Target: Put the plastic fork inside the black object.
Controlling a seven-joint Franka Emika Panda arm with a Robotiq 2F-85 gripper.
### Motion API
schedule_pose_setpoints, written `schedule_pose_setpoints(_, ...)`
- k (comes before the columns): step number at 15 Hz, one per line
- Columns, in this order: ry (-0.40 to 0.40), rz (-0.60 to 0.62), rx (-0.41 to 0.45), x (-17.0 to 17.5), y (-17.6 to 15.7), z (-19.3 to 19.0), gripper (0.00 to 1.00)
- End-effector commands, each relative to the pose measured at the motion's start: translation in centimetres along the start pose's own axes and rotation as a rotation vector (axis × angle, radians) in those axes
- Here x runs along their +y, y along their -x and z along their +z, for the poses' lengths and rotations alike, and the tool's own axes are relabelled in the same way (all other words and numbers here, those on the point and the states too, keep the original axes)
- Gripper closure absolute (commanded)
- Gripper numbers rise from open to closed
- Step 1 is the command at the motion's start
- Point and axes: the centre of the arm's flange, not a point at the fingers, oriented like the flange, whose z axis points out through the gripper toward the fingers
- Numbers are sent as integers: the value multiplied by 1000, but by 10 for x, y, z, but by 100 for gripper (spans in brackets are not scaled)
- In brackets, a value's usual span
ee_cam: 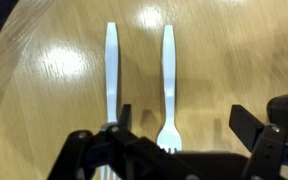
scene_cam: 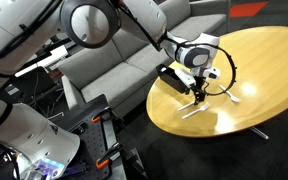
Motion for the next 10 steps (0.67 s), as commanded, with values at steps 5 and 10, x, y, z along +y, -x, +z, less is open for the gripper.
schedule_pose_setpoints(5, 2, 54, -7, -6, -27, 6, 0)
schedule_pose_setpoints(10, 15, 69, -42, -3, -28, 16, 0)
